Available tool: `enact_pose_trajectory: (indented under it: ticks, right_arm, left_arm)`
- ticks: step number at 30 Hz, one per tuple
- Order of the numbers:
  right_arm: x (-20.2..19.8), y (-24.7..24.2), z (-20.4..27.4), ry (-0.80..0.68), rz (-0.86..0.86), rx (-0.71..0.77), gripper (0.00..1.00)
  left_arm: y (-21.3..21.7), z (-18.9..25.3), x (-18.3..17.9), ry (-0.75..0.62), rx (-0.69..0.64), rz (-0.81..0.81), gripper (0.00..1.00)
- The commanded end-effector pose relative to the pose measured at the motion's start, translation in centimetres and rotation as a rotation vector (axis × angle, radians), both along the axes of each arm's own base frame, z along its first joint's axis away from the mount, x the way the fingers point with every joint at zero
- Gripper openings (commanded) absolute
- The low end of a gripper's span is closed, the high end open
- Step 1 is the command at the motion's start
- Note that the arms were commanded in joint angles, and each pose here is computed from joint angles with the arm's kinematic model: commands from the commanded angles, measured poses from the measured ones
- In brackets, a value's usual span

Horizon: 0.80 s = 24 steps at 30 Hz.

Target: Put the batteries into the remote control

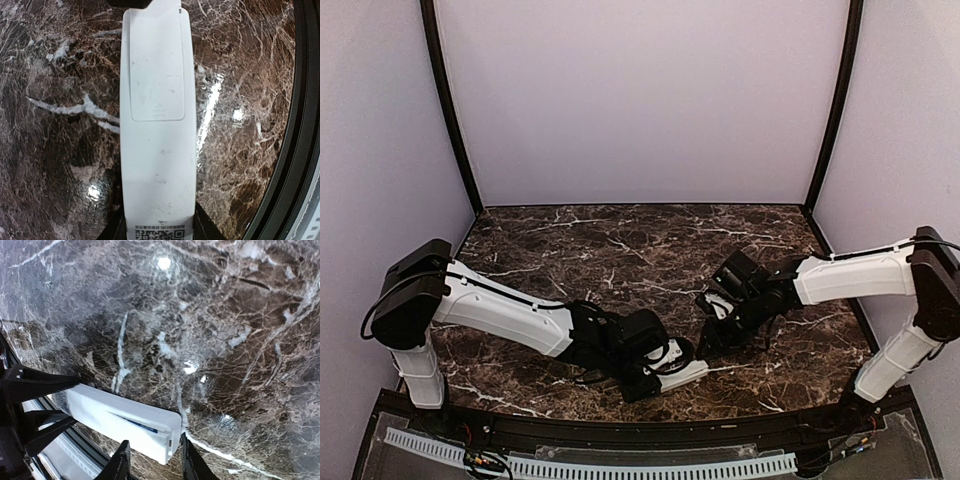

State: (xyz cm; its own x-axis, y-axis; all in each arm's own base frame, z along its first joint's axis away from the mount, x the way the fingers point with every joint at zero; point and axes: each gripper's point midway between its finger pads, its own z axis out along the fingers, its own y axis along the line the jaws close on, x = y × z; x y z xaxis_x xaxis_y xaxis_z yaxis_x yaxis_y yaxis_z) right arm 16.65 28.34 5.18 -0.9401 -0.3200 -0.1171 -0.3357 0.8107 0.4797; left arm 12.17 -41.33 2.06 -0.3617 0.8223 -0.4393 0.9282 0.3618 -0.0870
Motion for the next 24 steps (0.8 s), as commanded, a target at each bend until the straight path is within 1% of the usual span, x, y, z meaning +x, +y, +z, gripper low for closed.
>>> enact_pose_trajectory:
  ticks: [1,4,7,12,16,19,24]
  right_arm:
    - [-1.3,-1.0,-3.5,0.057,-0.006,-0.045,0.29]
    - [-2.0,-1.6,-5.4,0.088,-0.007,-0.073,0.26]
    - [-2.1,-1.9,-5.5,0.085,-0.009,-0.088,0.24]
    - [-1.5,-1.8,-3.6,0.046,-0.006,-0.082,0.25]
    - [-0.3,-1.0,-0.8,-0.011,0.002,-0.052,0.27]
    - [0.4,-1.3,0.6,-0.048,-0.005,-0.068,0.29]
    - [0.5,-2.1,1.5,-0.060,-0.012,-0.094,0.31]
  left_arm:
    - [1.7,-1.8,-1.7,0.077,0.079,-0.036,0.26]
    - [1.6,-1.8,-1.7,0.077,0.077,-0.035,0.26]
    - [1.6,-1.8,-1.7,0.078,0.078,-0.033,0.26]
    - [1.7,-1.8,-1.7,0.080,0.080,-0.029,0.26]
    - [1.7,-1.8,-1.7,0.078,0.082,-0.031,0.26]
    - [1.7,-1.8,-1.6,0.077,0.084,-0.031,0.26]
    - [1.8,-1.8,-1.6,0.079,0.087,-0.027,0.26]
